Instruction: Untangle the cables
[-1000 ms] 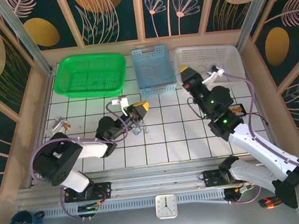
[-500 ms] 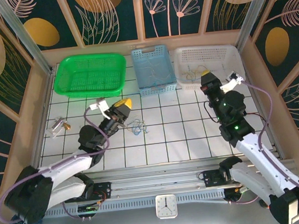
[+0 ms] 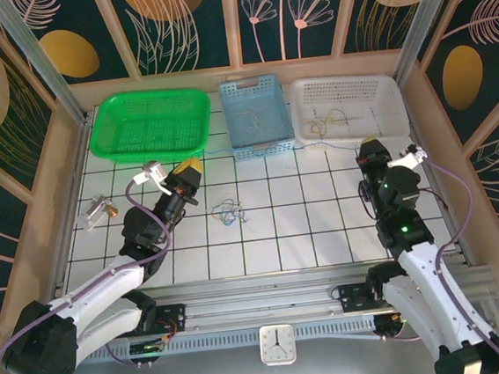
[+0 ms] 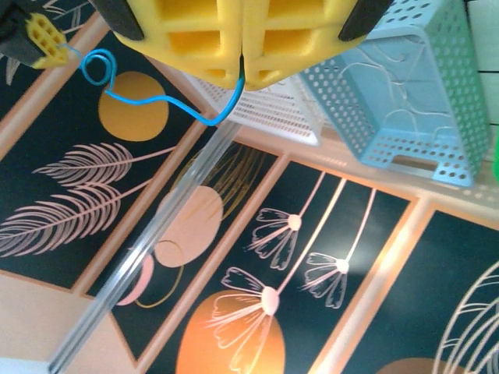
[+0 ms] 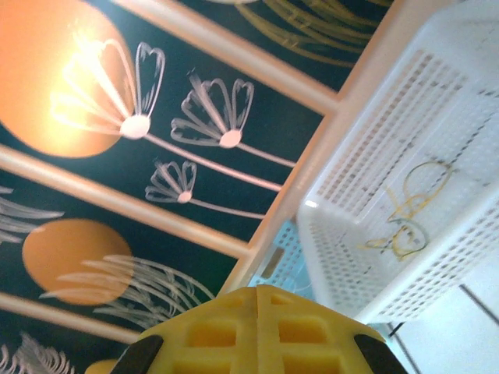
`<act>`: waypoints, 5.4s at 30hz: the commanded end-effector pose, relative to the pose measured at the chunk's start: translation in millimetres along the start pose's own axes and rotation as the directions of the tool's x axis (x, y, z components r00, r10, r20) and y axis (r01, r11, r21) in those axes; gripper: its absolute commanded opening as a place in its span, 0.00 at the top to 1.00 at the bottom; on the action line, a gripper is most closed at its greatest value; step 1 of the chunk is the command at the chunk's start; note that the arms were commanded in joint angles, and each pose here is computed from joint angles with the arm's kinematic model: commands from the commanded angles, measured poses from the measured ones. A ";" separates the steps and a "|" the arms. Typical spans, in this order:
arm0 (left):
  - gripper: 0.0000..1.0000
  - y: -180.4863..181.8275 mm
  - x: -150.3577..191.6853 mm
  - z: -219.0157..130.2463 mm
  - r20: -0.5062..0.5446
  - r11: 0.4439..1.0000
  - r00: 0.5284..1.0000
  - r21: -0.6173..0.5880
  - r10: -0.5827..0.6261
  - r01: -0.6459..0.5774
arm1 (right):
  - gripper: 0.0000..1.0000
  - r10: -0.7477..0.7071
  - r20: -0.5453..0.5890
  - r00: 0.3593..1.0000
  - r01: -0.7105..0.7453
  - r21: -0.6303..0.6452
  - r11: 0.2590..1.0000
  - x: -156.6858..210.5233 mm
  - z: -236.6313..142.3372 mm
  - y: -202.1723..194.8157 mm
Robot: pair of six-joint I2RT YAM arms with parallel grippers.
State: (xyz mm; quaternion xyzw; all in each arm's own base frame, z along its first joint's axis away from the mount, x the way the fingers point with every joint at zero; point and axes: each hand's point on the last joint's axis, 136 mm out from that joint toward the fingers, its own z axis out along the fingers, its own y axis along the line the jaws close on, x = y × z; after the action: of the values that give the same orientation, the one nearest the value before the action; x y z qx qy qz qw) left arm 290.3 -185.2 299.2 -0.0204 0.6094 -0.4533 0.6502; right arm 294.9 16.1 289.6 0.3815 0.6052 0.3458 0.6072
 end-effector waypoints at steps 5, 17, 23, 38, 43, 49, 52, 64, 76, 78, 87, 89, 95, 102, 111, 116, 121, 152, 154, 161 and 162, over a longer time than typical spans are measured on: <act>1.00 -5.1 -29.9 18.7 0.050 0.999 0.998 -0.019 0.048 -0.047 | 1.00 -0.004 -0.085 0.996 0.001 -0.026 1.000 13.2 9.6 -6.5; 1.00 29.4 -102.5 94.2 0.066 0.973 0.980 -0.150 0.186 -0.175 | 0.70 -0.169 -0.449 0.877 0.043 -0.278 0.960 130.8 35.1 59.8; 1.00 63.3 -134.9 117.2 0.075 0.942 0.964 -0.242 0.257 -0.232 | 0.29 -0.171 -0.492 0.854 0.030 -0.281 0.959 148.9 48.8 67.4; 1.00 183.8 -160.0 125.9 0.029 0.835 0.946 -0.479 0.323 -0.271 | 0.27 -0.195 -0.612 0.767 0.016 -0.285 0.958 186.1 53.3 55.0; 1.00 213.7 -146.1 130.0 -0.010 0.817 0.951 -0.509 0.310 -0.272 | 0.27 -0.194 -0.646 0.738 0.020 -0.266 0.964 200.2 40.8 40.9; 1.00 260.5 -115.8 118.8 -0.078 0.769 0.957 -0.579 0.281 -0.273 | 0.27 -0.208 -0.665 0.717 0.034 -0.265 0.964 211.9 30.5 38.0; 1.00 281.4 -106.3 106.4 -0.108 0.733 0.956 -0.621 0.271 -0.278 | 0.27 -0.230 -0.675 0.701 0.052 -0.273 0.961 217.9 25.4 40.5; 0.01 283.3 -145.3 110.3 -0.043 0.790 0.993 -0.601 0.113 -0.116 | 0.27 -0.323 -0.660 0.678 0.132 -0.324 0.937 227.6 8.2 57.1; 0.01 194.3 -104.6 117.1 -0.169 0.935 0.985 -0.353 -0.022 -0.040 | 0.27 -0.376 -0.646 0.665 0.215 -0.316 0.924 225.7 1.2 41.6; 0.01 174.4 -77.8 110.2 -0.234 0.942 0.972 -0.330 -0.024 -0.057 | 0.27 -0.386 -0.649 0.656 0.232 -0.314 0.921 227.5 0.6 36.8; 0.09 114.4 69.3 31.3 -0.518 0.942 0.848 -0.328 -0.115 -0.073 | 0.28 -0.398 -0.704 0.587 0.256 -0.306 0.917 253.5 -12.9 4.8; 0.13 110.8 103.1 8.9 -0.587 0.925 0.802 -0.358 -0.114 -0.130 | 0.28 -0.402 -0.714 0.573 0.261 -0.306 0.916 260.3 -17.1 -1.6; 0.36 120.2 153.9 -33.0 -0.664 0.867 0.738 -0.431 -0.116 -0.251 | 0.29 -0.414 -0.732 0.541 0.278 -0.309 0.910 278.4 -24.5 -9.5; 0.49 118.1 181.1 -35.4 -0.693 0.875 0.707 -0.422 -0.143 -0.236 | 0.29 -0.416 -0.746 0.519 0.284 -0.309 0.908 294.7 -29.9 -13.1; 0.62 114.4 204.4 -32.0 -0.724 0.888 0.674 -0.397 -0.146 -0.234 | 0.30 -0.418 -0.748 0.516 0.292 -0.305 0.907 297.9 -31.0 -15.7; 0.64 115.3 209.2 -29.6 -0.727 0.888 0.672 -0.395 -0.144 -0.237 | 0.30 -0.419 -0.744 0.520 0.294 -0.305 0.906 295.8 -31.4 -15.1; 0.76 118.0 214.4 -28.6 -0.731 0.887 0.667 -0.395 -0.145 -0.241 | 0.30 -0.421 -0.743 0.521 0.292 -0.308 0.905 294.5 -32.4 -13.7; 1.00 -13.3 104.8 67.0 -0.634 0.993 0.772 -0.117 -0.047 -0.035 | 0.28 -0.727 -0.498 0.474 0.397 -0.616 0.680 282.8 -27.1 44.6; 1.00 -16.6 103.4 68.1 -0.635 0.994 0.771 -0.108 -0.047 -0.029 | 0.29 -0.713 -0.503 0.489 0.379 -0.614 0.693 277.9 -26.4 43.3; 1.00 -26.8 99.0 71.7 -0.631 0.997 0.774 -0.077 -0.051 0.002 | 0.31 -0.683 -0.525 0.508 0.332 -0.613 0.717 266.2 -21.8 37.0; 1.00 -27.5 99.2 71.7 -0.632 0.997 0.773 -0.075 -0.052 0.005 | 0.32 -0.682 -0.525 0.509 0.326 -0.615 0.718 265.6 -21.6 37.7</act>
State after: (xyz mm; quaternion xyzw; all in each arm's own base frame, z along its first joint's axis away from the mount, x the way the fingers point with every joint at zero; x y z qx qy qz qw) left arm 318.4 -291.8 240.7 0.0966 0.8195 -0.3999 0.3990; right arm 285.0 267.3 181.5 -0.1292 0.8050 0.3673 0.4476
